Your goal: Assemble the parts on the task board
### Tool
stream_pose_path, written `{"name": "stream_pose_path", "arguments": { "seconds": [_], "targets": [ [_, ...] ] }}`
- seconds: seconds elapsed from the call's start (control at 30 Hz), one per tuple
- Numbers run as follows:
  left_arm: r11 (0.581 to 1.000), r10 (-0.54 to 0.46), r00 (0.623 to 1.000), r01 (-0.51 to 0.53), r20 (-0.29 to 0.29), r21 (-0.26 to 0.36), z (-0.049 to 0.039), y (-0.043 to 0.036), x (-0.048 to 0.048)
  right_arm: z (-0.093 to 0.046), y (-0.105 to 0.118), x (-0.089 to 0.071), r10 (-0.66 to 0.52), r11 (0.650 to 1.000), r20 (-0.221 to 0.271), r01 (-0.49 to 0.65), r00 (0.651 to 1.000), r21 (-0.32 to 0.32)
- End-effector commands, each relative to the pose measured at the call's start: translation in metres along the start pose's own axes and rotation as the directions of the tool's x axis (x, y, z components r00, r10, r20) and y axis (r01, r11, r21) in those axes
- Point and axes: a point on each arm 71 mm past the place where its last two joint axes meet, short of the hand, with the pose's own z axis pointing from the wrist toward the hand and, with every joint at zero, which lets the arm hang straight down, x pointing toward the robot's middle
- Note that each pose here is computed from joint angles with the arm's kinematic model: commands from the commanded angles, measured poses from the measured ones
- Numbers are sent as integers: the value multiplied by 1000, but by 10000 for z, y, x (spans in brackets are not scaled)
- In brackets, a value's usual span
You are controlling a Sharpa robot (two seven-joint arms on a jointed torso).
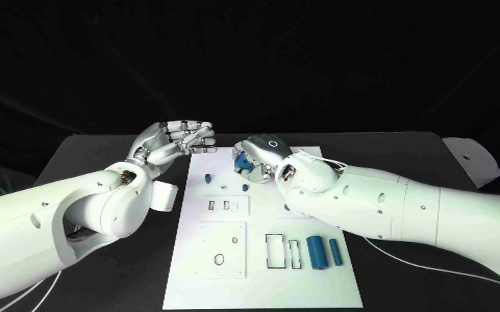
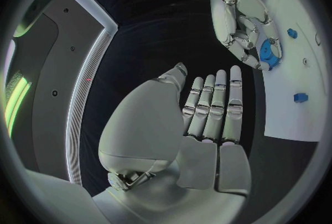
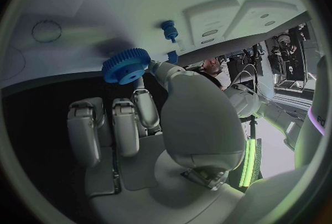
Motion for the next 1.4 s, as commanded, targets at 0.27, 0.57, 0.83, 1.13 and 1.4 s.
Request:
{"name": "stream_pose_path", "arguments": {
  "seconds": [0.27, 0.57, 0.83, 1.13, 1.4],
  "targets": [
    [1000, -3, 1000, 3, -12, 9, 2, -15, 15, -25, -19, -12, 17, 1000, 15, -17, 1000, -19],
    [1000, -3, 1000, 3, -11, 8, 2, -15, 9, -67, -25, -46, 27, 999, 42, -26, 999, -31],
    [1000, -2, 1000, 2, -10, 8, 1, -15, 3, -142, -65, -77, 32, 999, 50, -31, 998, -29],
    [1000, -1, 1000, 1, -7, 8, -8, -17, -13, -337, -217, -136, 68, 997, -12, -68, 998, 38],
    [1000, 0, 1000, 0, -5, 7, -20, -21, -28, -505, -405, -155, 154, 980, -118, -136, 981, 142]
  ]
}}
